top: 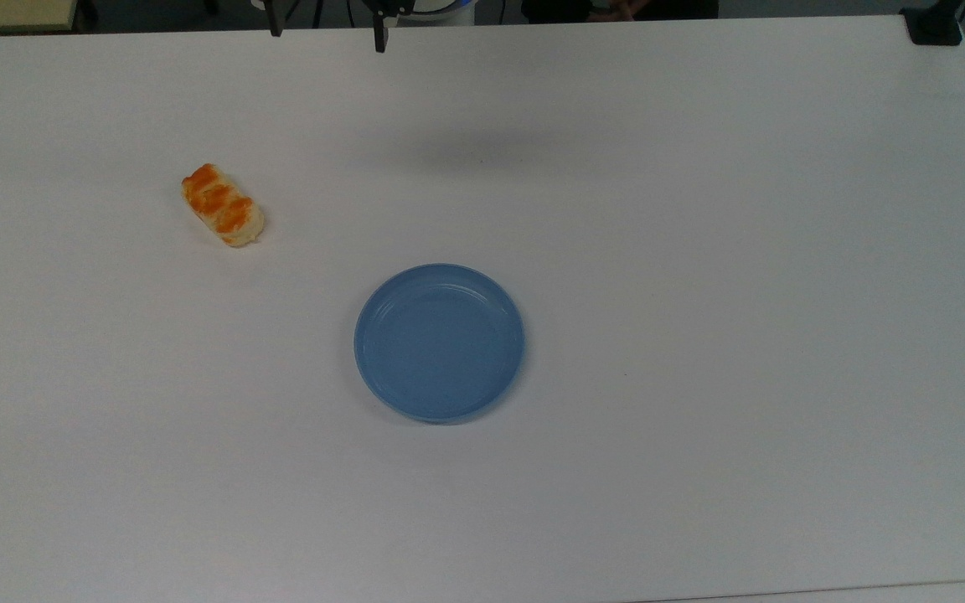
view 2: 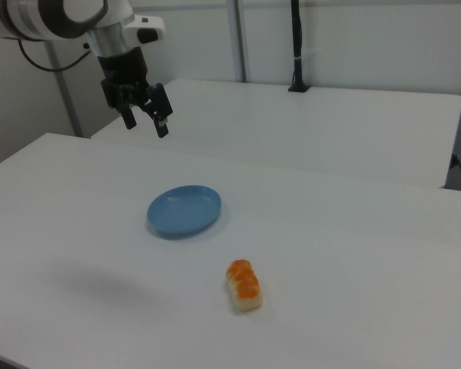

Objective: Put the bread on a plate

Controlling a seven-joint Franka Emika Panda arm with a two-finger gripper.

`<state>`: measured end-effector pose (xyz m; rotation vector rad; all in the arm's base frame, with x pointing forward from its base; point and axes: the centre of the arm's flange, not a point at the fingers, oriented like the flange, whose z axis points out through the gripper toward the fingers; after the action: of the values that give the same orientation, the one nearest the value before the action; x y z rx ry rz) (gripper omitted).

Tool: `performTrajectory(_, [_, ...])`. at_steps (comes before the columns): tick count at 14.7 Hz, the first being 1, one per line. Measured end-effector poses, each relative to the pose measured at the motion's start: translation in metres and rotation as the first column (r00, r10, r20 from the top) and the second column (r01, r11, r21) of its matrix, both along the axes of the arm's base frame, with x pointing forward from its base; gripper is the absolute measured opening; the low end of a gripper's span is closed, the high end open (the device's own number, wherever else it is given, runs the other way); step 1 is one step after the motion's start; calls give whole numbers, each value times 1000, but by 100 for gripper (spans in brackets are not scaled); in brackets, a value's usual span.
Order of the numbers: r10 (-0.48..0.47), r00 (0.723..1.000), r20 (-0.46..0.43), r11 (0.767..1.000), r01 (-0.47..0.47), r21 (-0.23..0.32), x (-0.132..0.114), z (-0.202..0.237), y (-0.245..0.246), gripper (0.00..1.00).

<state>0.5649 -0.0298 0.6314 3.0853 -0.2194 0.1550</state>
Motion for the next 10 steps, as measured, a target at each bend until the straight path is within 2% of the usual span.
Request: performTrajectory(10, [-3,1000,0,1000,3,0,0,0,-2,100])
